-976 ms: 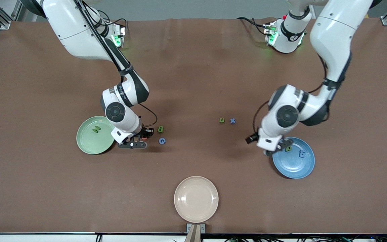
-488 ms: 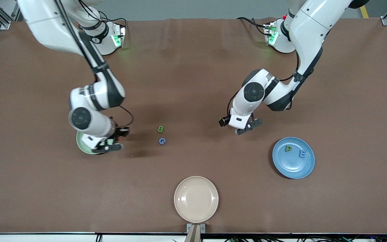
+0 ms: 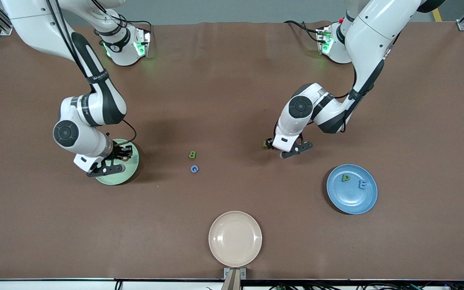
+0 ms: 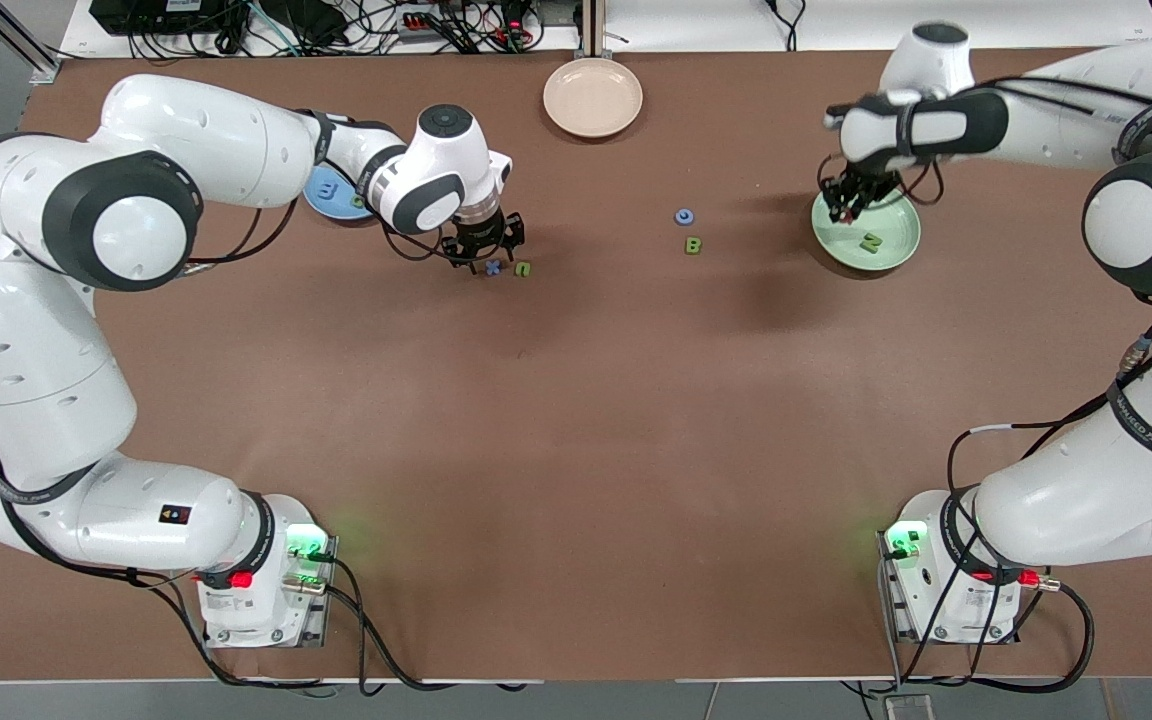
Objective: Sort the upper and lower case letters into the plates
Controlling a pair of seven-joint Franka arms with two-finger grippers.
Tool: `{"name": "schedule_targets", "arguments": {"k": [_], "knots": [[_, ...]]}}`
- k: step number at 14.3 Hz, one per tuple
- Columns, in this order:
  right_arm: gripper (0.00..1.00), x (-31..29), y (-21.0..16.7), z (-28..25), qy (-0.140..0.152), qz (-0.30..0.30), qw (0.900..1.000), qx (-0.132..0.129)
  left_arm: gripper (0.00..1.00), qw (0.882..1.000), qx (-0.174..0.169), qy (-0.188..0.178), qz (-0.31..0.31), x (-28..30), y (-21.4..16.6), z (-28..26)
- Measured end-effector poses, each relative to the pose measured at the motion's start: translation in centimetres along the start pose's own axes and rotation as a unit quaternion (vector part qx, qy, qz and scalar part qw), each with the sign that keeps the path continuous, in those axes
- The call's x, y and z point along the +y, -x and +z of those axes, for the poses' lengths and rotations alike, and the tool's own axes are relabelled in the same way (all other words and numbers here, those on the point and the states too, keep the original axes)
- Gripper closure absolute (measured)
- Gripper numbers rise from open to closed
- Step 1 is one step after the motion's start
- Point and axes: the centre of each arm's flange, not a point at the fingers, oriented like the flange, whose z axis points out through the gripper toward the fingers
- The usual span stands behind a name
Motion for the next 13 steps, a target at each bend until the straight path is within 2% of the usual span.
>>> {"name": "schedule_targets", "arguments": {"k": [1, 2, 3, 4, 6, 7, 9, 13], "knots": [[0.64, 0.1, 0.7, 1.0, 0.001, 0.000, 1.000, 0.008, 0.29, 1.000, -0.002, 0.000, 0.001, 0.0, 0.1, 0.4], [0.64, 0.2, 1.2, 1.6, 0.001, 0.000, 1.000, 0.011, 0.35, 1.000, -0.004, 0.000, 0.001, 0.0, 0.2, 0.7], [0.64, 0.4, 1.4, 1.8, 0.001, 0.000, 1.000, 0.012, 0.35, 1.000, -0.005, 0.001, 0.001, 0.0, 0.2, 0.8], [0.64, 0.6, 1.4, 1.8, 0.001, 0.000, 1.000, 0.013, 0.42, 1.000, -0.004, 0.001, 0.000, -0.1, 0.1, 0.8], [0.64, 0.9, 1.4, 1.8, 0.001, 0.001, 1.000, 0.012, 0.46, 1.000, -0.004, 0.002, 0.000, -0.1, 0.1, 0.7], [0.59, 1.0, 1.4, 1.8, 0.001, 0.001, 1.000, 0.012, 0.53, 1.000, -0.003, 0.002, 0.000, 0.0, 0.0, 0.6], [0.40, 1.0, 1.4, 1.8, 0.001, 0.000, 1.000, 0.012, 0.75, 1.000, -0.002, 0.001, 0.000, 0.0, -0.1, 0.4], [0.02, 0.5, 0.8, 1.0, -0.001, 0.009, 1.000, 0.009, 0.75, 1.000, 0.004, 0.010, -0.005, 0.1, -0.8, -0.1]]}}
